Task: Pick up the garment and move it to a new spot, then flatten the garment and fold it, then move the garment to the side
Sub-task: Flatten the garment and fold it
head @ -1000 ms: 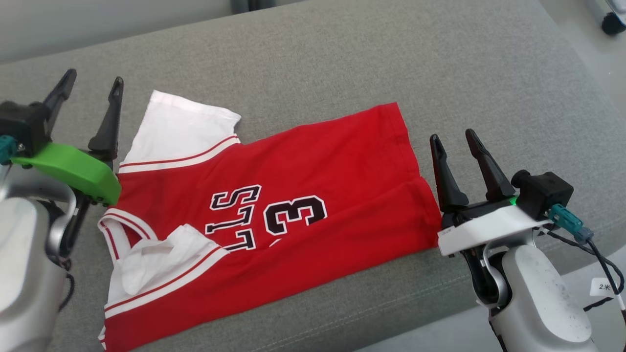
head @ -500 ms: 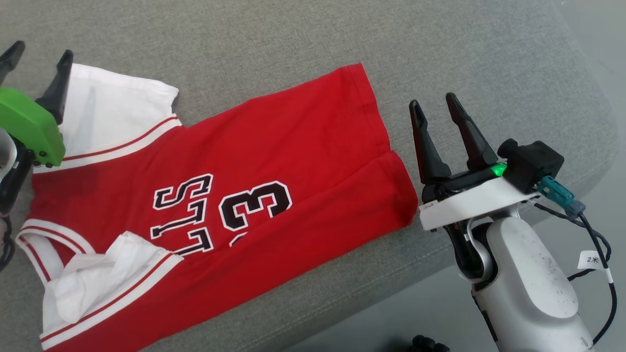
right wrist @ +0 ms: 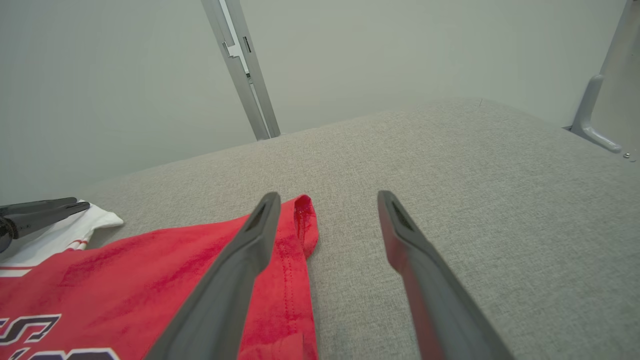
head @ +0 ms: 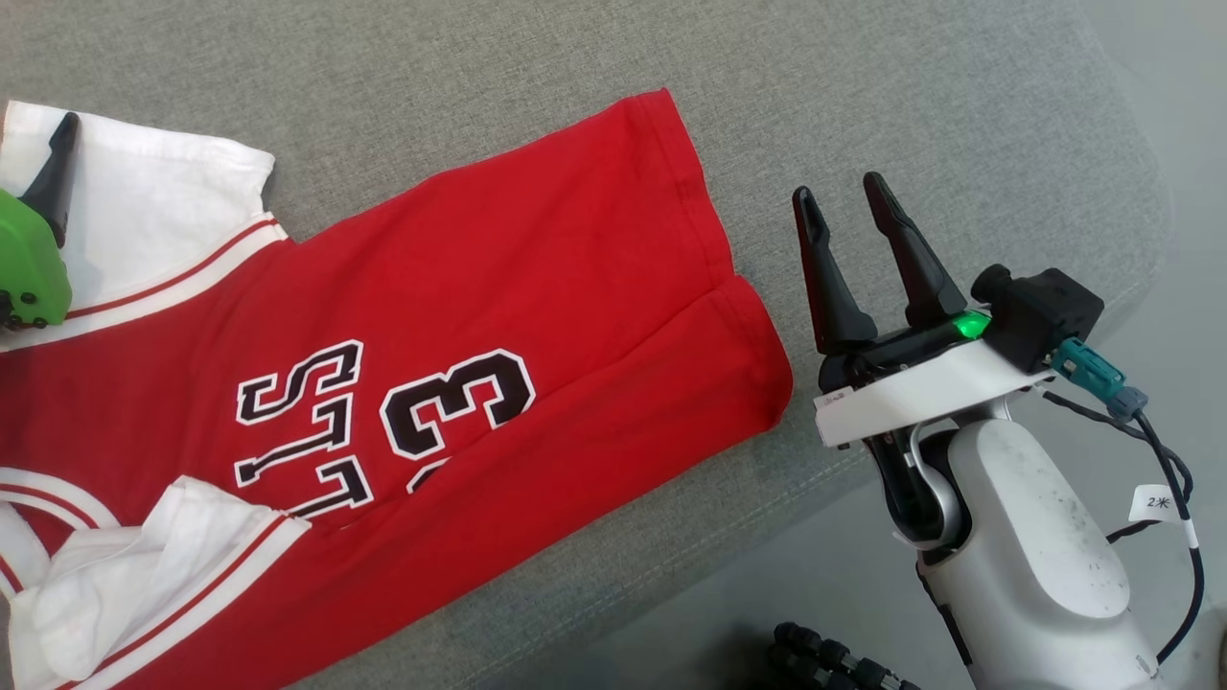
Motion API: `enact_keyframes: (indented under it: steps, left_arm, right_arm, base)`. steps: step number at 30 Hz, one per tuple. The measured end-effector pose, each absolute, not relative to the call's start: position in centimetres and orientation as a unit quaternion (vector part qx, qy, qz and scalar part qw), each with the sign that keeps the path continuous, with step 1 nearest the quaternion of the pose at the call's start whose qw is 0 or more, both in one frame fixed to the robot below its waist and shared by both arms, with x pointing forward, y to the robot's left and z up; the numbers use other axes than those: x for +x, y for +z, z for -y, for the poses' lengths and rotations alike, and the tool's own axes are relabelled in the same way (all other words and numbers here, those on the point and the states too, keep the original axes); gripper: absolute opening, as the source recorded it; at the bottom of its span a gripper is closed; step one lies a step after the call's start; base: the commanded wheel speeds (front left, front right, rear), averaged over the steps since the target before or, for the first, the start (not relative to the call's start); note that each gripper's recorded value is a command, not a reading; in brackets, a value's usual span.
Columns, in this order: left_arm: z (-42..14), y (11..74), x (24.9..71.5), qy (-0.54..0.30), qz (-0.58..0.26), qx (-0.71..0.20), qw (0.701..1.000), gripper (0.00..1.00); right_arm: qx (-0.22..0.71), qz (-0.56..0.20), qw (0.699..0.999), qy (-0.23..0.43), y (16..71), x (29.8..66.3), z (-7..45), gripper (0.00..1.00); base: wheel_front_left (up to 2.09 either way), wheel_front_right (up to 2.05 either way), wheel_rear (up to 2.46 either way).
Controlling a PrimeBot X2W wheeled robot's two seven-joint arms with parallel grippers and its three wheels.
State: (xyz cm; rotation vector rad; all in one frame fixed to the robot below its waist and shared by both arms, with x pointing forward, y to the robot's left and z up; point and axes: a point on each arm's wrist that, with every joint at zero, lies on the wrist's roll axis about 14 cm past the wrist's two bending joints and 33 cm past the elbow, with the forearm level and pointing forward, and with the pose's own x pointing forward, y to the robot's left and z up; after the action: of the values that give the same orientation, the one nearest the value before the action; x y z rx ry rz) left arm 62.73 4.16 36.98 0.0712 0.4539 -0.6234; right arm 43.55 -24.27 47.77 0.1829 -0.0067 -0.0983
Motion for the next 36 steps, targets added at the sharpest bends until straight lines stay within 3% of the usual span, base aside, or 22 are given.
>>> enact_keyframes:
  steps: [3, 4, 5, 6, 14, 26, 27, 28, 29, 36]
  left_arm:
    - [-4.4, 36.4, 62.8, -0.301, -0.232, 0.041, 0.924, 0.98]
    - [-4.3, 36.3, 62.8, -0.301, -0.235, 0.041, 0.923, 0.48]
    - [-4.3, 36.3, 62.8, -0.301, -0.235, 0.039, 0.923, 0.18]
    - [-4.2, 36.5, 62.9, -0.302, -0.233, 0.037, 0.924, 0.00]
    - [-4.2, 38.0, 62.7, -0.307, -0.223, 0.046, 0.924, 0.00]
    - [-4.9, 39.5, 62.4, -0.307, -0.208, 0.046, 0.927, 0.00]
    - [-4.7, 39.5, 62.2, -0.309, -0.209, 0.044, 0.927, 0.07]
    - [-4.7, 39.4, 62.2, -0.311, -0.209, 0.044, 0.926, 0.64]
    - [-4.7, 39.4, 62.2, -0.312, -0.208, 0.044, 0.926, 1.00]
    - [-4.5, 39.0, 62.4, -0.317, -0.210, 0.050, 0.924, 1.00]
  right_arm:
    - [0.091, 0.005, 0.995, -0.048, 47.9, 43.7, 24.3, 1.00]
    - [0.091, 0.005, 0.995, -0.048, 47.9, 43.7, 24.2, 1.00]
    - [0.091, 0.005, 0.995, -0.047, 47.9, 43.7, 24.2, 1.00]
    - [0.091, 0.005, 0.995, -0.047, 47.9, 43.8, 24.2, 1.00]
    - [0.088, -0.014, 0.996, -0.022, 47.0, 44.7, 22.7, 1.00]
    - [0.071, -0.074, 0.995, 0.017, 46.2, 50.4, 21.8, 1.00]
    - [0.072, -0.072, 0.995, 0.018, 46.4, 50.7, 21.7, 1.00]
    - [0.074, -0.070, 0.995, 0.018, 46.5, 51.0, 21.7, 1.00]
    - [0.073, -0.069, 0.995, 0.018, 46.5, 51.2, 21.7, 1.00]
    - [0.072, -0.083, 0.994, 0.018, 45.5, 51.1, 21.8, 1.00]
  base:
    - [0.00, 0.00, 0.00]
    - [0.00, 0.00, 0.00]
    - [0.00, 0.00, 0.00]
    - [0.00, 0.00, 0.00]
    - [0.00, 0.00, 0.00]
    - [0.00, 0.00, 0.00]
    - [0.00, 0.00, 0.00]
    - [0.00, 0.00, 0.00]
    - [0.00, 0.00, 0.00]
    - [0.00, 0.00, 0.00]
